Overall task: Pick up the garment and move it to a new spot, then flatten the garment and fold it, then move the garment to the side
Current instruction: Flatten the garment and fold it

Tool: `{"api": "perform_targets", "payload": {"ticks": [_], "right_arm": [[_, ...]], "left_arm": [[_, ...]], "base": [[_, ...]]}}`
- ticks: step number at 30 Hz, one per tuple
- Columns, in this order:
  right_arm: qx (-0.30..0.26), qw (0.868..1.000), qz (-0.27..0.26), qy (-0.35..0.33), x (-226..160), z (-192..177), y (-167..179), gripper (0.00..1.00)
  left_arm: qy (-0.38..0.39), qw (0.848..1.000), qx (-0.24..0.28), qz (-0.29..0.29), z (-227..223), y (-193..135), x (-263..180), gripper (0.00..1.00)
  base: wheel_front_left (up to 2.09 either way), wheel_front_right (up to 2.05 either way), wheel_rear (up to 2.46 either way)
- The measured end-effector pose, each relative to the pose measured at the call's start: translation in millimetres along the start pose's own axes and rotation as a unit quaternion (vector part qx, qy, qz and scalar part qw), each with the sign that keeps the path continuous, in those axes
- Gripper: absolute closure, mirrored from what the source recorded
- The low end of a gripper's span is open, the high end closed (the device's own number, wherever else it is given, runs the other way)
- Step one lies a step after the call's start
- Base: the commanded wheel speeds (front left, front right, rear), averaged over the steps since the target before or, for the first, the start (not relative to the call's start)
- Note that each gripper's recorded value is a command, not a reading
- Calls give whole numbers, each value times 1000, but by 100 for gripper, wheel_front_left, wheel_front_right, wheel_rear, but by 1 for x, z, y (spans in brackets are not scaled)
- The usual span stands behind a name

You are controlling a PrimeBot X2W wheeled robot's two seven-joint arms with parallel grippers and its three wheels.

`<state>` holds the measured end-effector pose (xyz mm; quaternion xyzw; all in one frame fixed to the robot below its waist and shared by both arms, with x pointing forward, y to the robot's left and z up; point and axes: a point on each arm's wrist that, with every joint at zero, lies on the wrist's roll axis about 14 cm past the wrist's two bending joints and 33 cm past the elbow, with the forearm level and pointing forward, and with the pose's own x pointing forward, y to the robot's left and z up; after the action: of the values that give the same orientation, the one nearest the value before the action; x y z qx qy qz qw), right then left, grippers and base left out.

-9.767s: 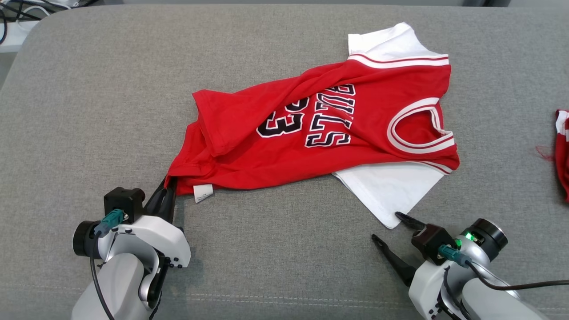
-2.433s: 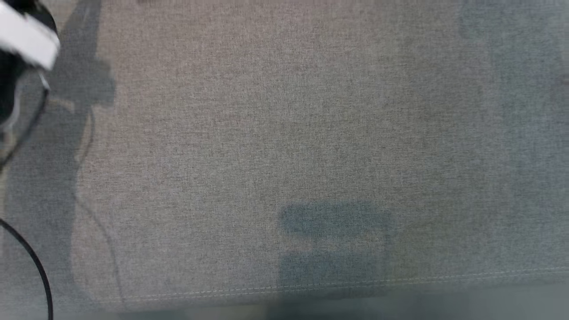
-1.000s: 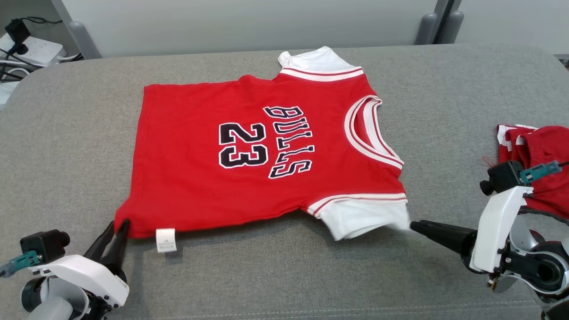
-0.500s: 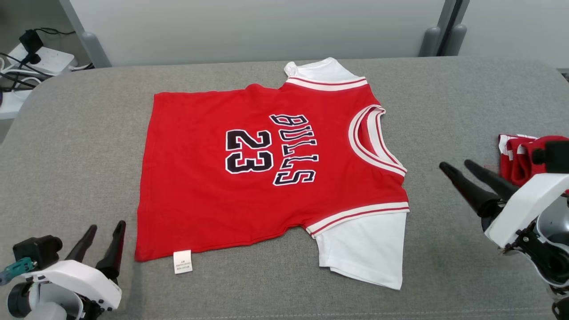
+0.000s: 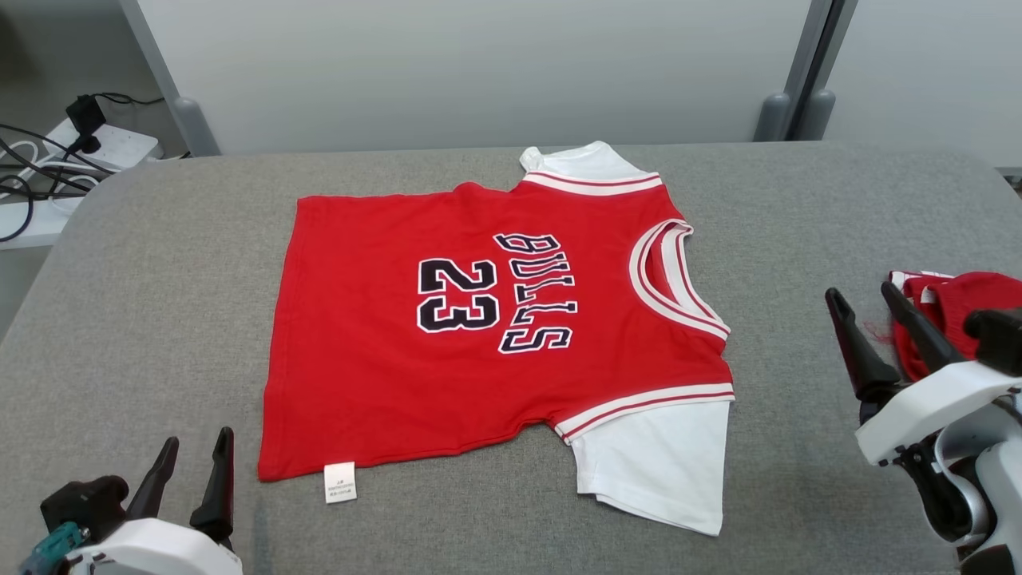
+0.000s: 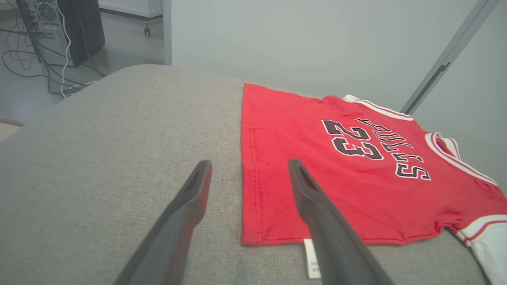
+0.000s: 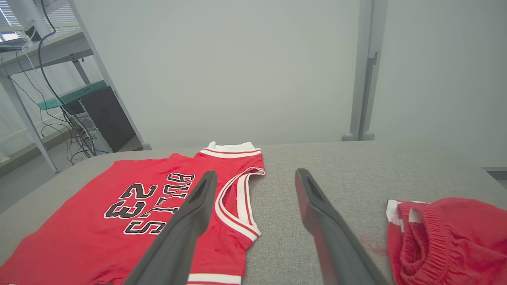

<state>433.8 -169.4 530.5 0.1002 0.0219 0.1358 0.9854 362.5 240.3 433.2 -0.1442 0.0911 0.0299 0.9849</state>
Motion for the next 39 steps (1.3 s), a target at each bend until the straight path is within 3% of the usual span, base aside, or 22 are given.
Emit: {"api": "perform_targets", "payload": {"ticks": [21, 39], "right_arm": [[-3, 999, -43, 4, -27, -46, -1, 0], [-46, 997, -57, -19, -46, -46, 12, 0]], "left_arm": [[-56, 998, 23, 26, 15, 1, -31, 0], [-76, 994, 67, 40, 18, -4, -55, 0]], "base": [[0, 0, 0], [0, 0, 0]]}}
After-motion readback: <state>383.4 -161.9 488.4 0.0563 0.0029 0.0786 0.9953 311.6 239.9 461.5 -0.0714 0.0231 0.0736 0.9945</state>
